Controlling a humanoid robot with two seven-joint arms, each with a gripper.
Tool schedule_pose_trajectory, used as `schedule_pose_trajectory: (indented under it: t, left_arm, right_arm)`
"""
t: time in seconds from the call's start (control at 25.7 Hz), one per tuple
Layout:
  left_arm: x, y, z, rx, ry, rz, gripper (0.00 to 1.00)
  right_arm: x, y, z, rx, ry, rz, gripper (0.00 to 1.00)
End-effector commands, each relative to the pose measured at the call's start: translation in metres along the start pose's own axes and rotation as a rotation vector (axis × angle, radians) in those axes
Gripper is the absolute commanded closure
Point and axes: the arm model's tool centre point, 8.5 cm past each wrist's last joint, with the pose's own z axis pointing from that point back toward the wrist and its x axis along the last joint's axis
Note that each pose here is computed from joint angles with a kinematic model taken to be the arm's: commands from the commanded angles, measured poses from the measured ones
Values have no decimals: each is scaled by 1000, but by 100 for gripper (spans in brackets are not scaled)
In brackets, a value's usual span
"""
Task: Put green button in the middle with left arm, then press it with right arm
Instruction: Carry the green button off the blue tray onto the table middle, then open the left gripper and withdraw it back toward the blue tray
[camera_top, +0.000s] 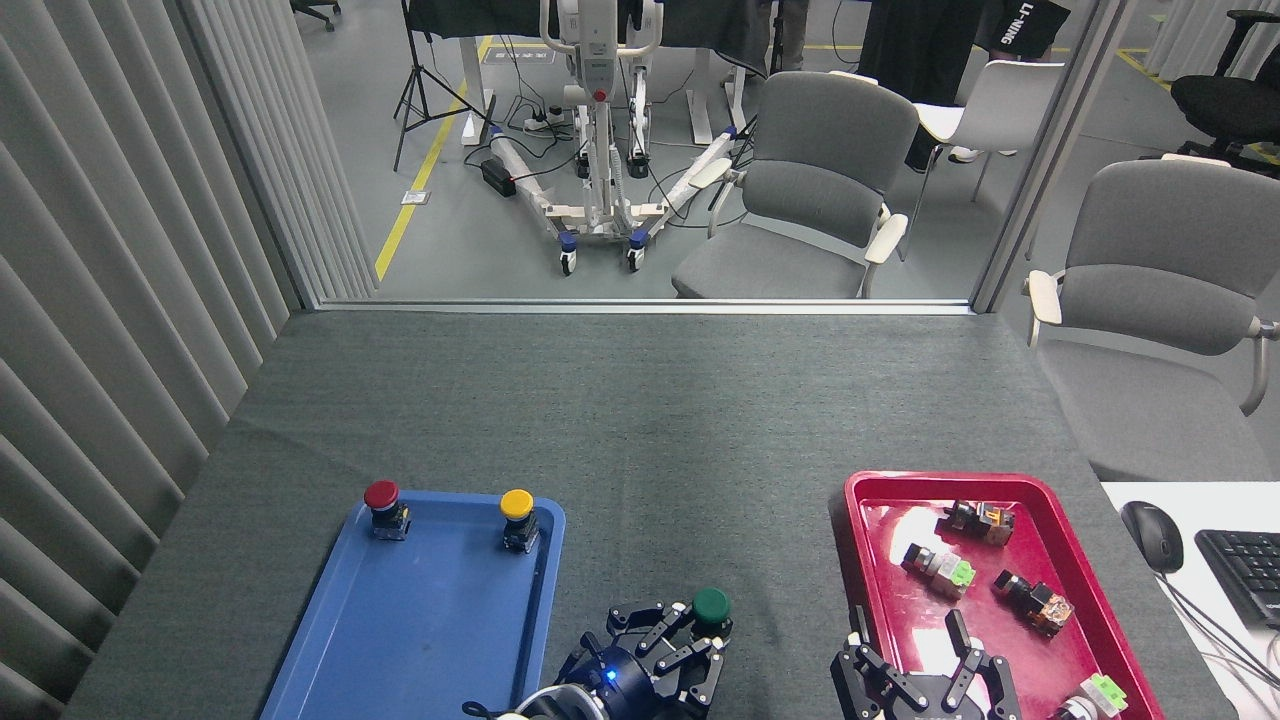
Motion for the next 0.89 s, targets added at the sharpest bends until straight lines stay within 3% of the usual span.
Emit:
schedule_pose_trajectory:
  t: [0.0, 0.04, 0.08, 0.12, 0.35, 0.47, 0.62, 0.7, 0.86]
  left_arm:
    - [5, 1, -4, -1, -9, -5, 64]
    - [6, 2, -6, 5, 0, 7, 16]
    - [7, 2, -7, 9, 10, 11, 4]
    - [7, 2, -7, 14, 7, 11, 0]
    - [9, 8, -9, 30, 6, 9, 0]
    - [7, 24, -5, 76, 12, -1, 0]
    - [-32, 30, 49, 150, 127, -18, 0]
    - [-50, 21, 87, 174, 216, 29, 0]
    - [-91, 10, 155, 184, 394, 33, 0]
  right_arm:
    - [1, -1, -1, -6, -4, -2, 0]
    - [2, -1, -2, -6, -4, -5, 0]
    - [2, -1, -2, -6, -5, -5, 0]
    - [2, -2, -3, -7, -5, -4, 0]
    - [7, -9, -12, -29, -5, -16, 0]
    - [8, -8, -12, -27, -6, -18, 0]
    - [9, -7, -11, -23, -14, -14, 3]
    - [9, -7, -11, -24, -24, -12, 20]
    - [26, -10, -15, -33, -125, -30, 67]
